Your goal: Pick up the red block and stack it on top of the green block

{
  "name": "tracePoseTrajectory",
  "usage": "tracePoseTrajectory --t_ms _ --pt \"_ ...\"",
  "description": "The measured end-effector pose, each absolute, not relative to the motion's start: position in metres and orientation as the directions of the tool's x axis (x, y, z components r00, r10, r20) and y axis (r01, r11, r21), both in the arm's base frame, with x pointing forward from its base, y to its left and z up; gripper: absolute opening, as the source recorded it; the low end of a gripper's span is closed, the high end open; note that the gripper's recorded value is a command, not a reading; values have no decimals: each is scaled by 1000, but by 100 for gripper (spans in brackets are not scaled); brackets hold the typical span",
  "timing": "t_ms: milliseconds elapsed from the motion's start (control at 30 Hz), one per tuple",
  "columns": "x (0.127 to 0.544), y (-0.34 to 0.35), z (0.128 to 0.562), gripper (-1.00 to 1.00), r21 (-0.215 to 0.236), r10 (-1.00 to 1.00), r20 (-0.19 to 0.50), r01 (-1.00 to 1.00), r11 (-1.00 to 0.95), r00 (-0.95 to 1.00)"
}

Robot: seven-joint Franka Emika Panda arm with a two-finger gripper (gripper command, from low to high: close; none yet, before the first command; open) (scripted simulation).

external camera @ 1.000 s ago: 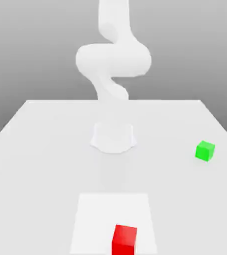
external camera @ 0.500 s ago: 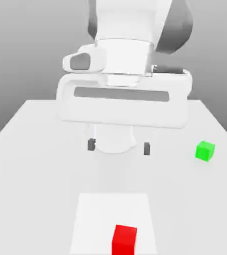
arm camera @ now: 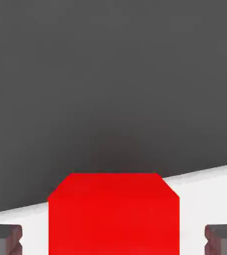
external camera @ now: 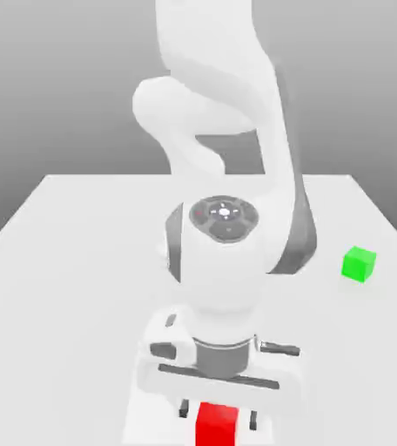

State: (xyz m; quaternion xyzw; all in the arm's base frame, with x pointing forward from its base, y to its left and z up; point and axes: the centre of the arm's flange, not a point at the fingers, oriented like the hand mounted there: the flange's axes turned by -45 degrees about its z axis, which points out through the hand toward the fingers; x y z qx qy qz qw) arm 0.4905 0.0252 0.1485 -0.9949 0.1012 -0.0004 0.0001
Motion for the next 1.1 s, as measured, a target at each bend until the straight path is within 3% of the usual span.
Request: tracePoseTrajectory --t_ms 167,300,467,600,767,1100 --pt "491 25 149 -100 0 -202 1 -202 -979 979" --pt "491 25 194 -100 -1 -202 1 -202 -979 979" --pt "465 112 237 -100 -61 -212 -4 -212 -975 977" --pt "413 206 261 -100 -101 -181 -20 -183 -978 983" --pt "336 282 279 -100 -117 -187 -46 -191 -974 981" --pt "172 346 273 -100 -60 -249 -52 -252 -966 967"
